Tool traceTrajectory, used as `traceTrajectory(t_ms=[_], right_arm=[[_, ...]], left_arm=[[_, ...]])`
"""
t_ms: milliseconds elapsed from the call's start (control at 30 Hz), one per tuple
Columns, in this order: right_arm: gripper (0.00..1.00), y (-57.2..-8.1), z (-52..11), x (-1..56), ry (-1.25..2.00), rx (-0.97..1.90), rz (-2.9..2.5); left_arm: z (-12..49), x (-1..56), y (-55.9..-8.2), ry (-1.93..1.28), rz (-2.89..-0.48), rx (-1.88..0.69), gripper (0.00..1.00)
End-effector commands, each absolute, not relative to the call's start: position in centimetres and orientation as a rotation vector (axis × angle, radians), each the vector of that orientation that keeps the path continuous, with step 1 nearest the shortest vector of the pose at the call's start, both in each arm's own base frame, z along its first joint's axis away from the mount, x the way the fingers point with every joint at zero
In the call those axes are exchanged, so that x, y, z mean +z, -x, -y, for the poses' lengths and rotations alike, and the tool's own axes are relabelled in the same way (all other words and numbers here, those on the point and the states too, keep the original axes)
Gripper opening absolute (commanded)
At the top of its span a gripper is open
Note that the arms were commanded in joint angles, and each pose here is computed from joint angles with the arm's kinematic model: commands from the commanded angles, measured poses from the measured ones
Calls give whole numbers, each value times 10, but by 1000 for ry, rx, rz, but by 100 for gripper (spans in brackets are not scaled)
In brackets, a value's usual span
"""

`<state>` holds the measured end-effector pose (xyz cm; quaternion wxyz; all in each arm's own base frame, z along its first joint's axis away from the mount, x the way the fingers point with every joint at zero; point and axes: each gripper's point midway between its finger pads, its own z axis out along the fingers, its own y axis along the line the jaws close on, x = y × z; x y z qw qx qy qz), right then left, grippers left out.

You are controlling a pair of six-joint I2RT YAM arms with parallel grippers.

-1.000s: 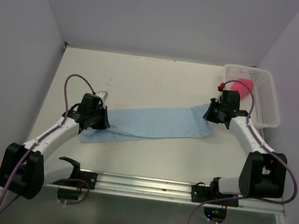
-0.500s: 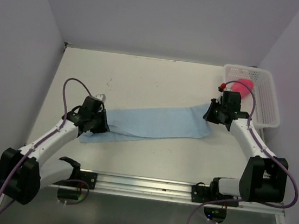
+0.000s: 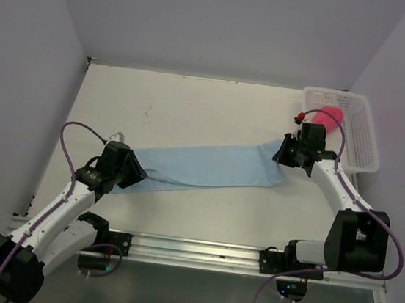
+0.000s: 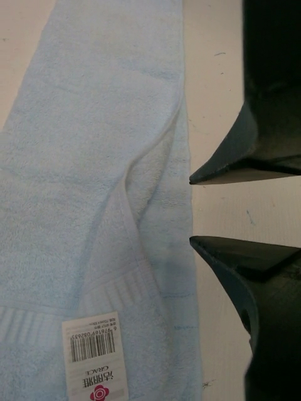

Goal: Roll the towels
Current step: Fold the towel

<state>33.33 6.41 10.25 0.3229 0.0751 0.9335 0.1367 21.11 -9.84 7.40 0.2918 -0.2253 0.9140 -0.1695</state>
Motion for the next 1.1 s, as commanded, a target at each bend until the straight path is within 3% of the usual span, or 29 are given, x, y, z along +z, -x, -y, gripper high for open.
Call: traceTrajectory(t_ms=[0,500,1067], right_arm=[[0,-337,-72,101,-194,418,-2443],[0,-337,-70,90,-201,401,-2473],[0,-335,-74,84,-200,428,-2481]], left_arm=[[89,80,-220,770,-2333,-430,45],[63,76,-233,1209,-2071,-386,59],[49,53,-240,1284,-1992,-311,58]])
